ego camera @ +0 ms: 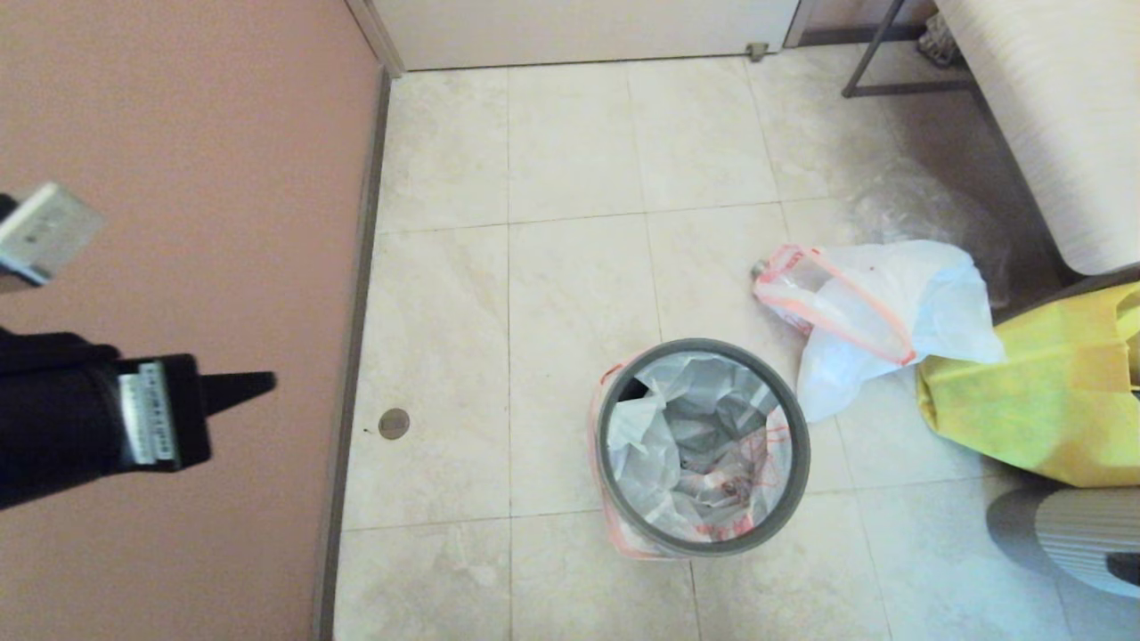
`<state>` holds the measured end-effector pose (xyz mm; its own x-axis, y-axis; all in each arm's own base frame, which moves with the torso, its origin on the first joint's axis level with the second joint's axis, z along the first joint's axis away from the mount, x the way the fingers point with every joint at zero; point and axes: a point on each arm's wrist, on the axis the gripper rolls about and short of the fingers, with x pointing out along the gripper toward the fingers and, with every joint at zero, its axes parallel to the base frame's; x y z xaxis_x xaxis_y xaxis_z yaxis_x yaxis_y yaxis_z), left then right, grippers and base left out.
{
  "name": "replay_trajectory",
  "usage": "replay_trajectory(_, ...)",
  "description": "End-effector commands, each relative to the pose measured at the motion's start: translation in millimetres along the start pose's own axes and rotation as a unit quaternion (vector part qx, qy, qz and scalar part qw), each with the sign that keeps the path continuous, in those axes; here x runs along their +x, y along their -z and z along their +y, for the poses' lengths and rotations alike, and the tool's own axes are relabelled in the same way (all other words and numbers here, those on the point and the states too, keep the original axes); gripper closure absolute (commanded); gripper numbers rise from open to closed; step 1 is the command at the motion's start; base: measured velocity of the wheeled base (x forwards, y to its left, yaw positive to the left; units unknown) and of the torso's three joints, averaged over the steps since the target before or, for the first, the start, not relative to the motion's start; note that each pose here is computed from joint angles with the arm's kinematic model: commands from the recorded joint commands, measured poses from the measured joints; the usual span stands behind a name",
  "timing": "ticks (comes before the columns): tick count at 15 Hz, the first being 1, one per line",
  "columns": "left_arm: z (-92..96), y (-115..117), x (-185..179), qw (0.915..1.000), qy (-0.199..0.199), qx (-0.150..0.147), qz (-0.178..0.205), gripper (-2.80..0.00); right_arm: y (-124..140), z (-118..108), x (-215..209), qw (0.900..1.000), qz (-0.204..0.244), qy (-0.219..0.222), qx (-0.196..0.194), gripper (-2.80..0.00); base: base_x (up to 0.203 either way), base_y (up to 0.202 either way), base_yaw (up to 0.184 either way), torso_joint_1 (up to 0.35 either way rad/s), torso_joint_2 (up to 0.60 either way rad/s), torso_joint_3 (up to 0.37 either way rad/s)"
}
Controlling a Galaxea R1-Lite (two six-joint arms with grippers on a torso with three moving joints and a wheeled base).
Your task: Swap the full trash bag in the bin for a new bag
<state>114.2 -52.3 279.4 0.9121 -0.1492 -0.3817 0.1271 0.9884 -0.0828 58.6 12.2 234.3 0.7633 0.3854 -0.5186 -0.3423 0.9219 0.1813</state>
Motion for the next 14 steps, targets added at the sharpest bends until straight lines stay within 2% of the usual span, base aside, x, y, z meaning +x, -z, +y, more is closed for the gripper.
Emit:
replay_trajectory(1,20.3,-2.9,-35.4,0.9961,-0.063,0.000,-0.062,0.00,29.7,13.4,-41.5,0.998,-0.059,0.011,-0.014,0.00,0.000,0.000,0.000,0.000,0.00,0.000)
replay_trajectory(4,37.7,0.1,-57.9,0.9831,-0.152,-0.018,-0.100,0.00,56.4,24.7,-66.5,0.993,-0.091,0.075,0.004,0.00,0.000,0.000,0.000,0.000,0.00,0.000)
replay_trajectory(7,44.3,17.7,-83.7,0.9715,-0.189,-0.046,-0.135,0.00,80.8,33.0,-80.9,0.989,-0.102,0.112,0.006,0.00,0.000,0.000,0.000,0.000,0.00,0.000)
replay_trajectory(9,46.2,41.6,-102.0,0.9654,-0.198,-0.061,-0.158,0.00,94.1,35.7,-85.6,0.990,-0.083,0.114,0.007,0.00,0.000,0.000,0.000,0.000,0.00,0.000)
replay_trajectory(12,47.3,87.9,-123.1,0.9570,-0.213,-0.071,-0.184,0.00,115.7,30.2,-88.3,0.995,-0.049,0.083,-0.030,0.00,0.000,0.000,0.000,0.000,0.00,0.000)
replay_trajectory(14,47.4,117.9,-130.9,0.9548,-0.222,-0.072,-0.184,0.00,122.7,28.5,-91.0,0.993,-0.052,0.101,-0.037,0.00,0.000,0.000,0.000,0.000,0.00,0.000)
